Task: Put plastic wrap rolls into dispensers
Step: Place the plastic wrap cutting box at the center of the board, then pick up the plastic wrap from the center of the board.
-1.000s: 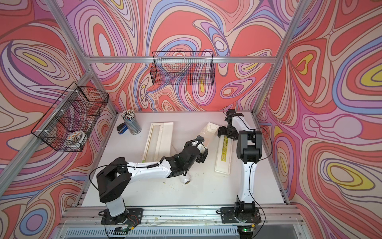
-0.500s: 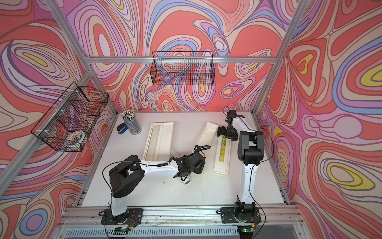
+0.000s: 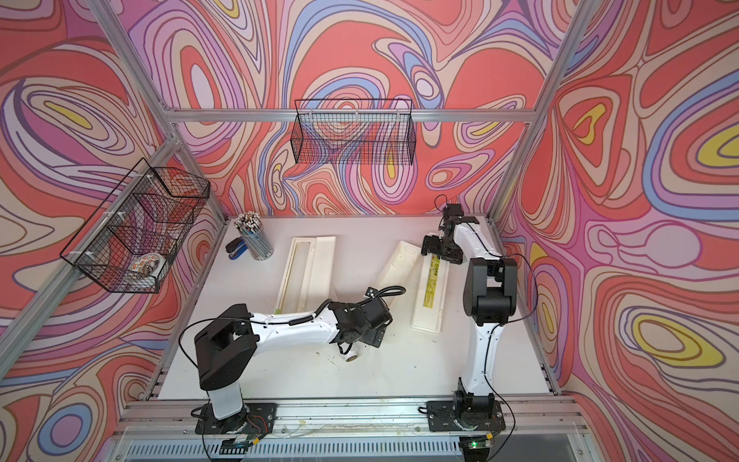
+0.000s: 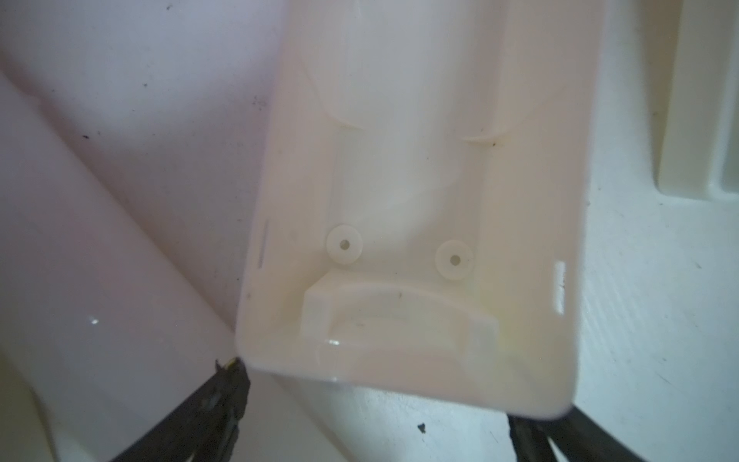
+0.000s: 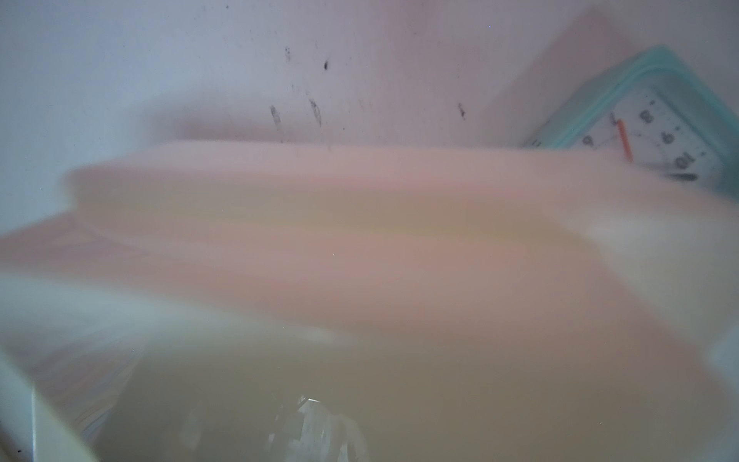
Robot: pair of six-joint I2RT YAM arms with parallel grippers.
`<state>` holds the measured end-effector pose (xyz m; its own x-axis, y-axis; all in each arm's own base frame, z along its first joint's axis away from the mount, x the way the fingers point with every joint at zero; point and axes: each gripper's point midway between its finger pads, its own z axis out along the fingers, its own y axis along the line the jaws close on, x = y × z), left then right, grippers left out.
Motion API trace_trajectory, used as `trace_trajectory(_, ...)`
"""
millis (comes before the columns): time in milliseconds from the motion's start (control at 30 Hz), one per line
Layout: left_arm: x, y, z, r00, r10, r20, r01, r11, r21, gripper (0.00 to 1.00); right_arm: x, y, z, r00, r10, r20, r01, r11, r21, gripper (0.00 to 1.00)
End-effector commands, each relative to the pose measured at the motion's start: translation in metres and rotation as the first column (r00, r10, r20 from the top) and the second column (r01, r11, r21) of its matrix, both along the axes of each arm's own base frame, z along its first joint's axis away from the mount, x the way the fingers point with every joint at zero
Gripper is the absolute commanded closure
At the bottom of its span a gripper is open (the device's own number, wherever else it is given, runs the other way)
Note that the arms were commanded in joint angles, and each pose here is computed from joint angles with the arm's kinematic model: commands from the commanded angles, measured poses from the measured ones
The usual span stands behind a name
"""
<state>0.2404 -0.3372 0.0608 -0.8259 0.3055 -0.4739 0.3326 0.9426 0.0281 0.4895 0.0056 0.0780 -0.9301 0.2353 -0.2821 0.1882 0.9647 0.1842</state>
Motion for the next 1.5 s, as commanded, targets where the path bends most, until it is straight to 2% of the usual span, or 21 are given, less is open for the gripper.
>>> trace_trajectory(0, -0.006, 0.025, 0.020, 0.997, 0.071, 0.006, -0.071, 0.996, 0.057, 0.00, 0.002, 0.000, -0.019, 1.000, 0.002, -0.031, -0.002, 1.000, -0.001, 0.02)
trace_trajectory(167, -0.011, 0.044, 0.029, 0.989, 0.145, -0.004, -0.144, 0.987, 0.072, 0.00, -0.001, -0.002, -0.037, 0.998, -0.007, -0.067, 0.007, 1.000, -0.010, 0.02)
trace_trajectory(267, -0.016, 0.050, 0.020, 0.979, 0.199, -0.049, -0.197, 0.979, 0.049, 0.02, -0.001, -0.003, -0.041, 0.997, -0.005, -0.074, 0.004, 1.000, -0.016, 0.02)
trace_trajectory(400, -0.022, 0.074, -0.004, 0.939, 0.316, -0.136, -0.311, 0.948, 0.061, 0.09, -0.002, 0.000, -0.045, 0.995, 0.012, -0.100, -0.013, 1.000, -0.007, 0.02)
trace_trajectory(500, -0.020, 0.078, -0.016, 0.926, 0.337, -0.170, -0.335, 0.941, 0.038, 0.12, -0.007, -0.006, -0.051, 0.991, -0.019, -0.130, 0.014, 0.999, -0.034, 0.02)
trace_trajectory(600, -0.011, 0.075, -0.024, 0.933, 0.321, -0.165, -0.318, 0.947, 0.041, 0.10, -0.012, -0.017, -0.057, 0.984, -0.078, -0.158, 0.064, 0.994, -0.092, 0.02)
trace_trajectory(800, -0.008, 0.071, -0.035, 0.932, 0.310, -0.185, -0.304, 0.951, 0.060, 0.09, -0.012, -0.026, -0.042, 0.987, -0.131, -0.092, 0.118, 0.984, -0.136, 0.02)
trace_trajectory(867, -0.015, 0.076, -0.045, 0.925, 0.314, -0.216, -0.302, 0.949, 0.085, 0.12, -0.015, -0.036, -0.040, 0.984, -0.139, -0.110, 0.113, 0.970, -0.216, 0.02)
trace_trajectory(1033, -0.029, 0.078, -0.065, 0.916, 0.290, -0.278, -0.275, 0.957, 0.092, 0.30, -0.021, -0.045, -0.052, 0.974, -0.159, -0.164, 0.103, 0.946, -0.307, 0.02)
trace_trajectory(1167, -0.033, 0.074, -0.068, 0.921, 0.250, -0.300, -0.239, 0.968, 0.072, 0.59, -0.019, -0.039, -0.054, 0.982, -0.115, -0.147, 0.051, 0.925, -0.377, 0.02)
trace_trajectory(1267, -0.034, 0.074, -0.061, 0.933, 0.225, -0.282, -0.217, 0.974, 0.059, 0.74, -0.018, -0.032, -0.060, 0.983, -0.098, -0.152, 0.038, 0.933, -0.358, 0.02)
trace_trajectory(1467, -0.030, 0.095, -0.020, 0.963, 0.236, -0.134, -0.226, 0.970, 0.086, 0.81, -0.012, -0.021, -0.059, 0.992, -0.060, -0.111, 0.025, 0.957, -0.291, 0.02)
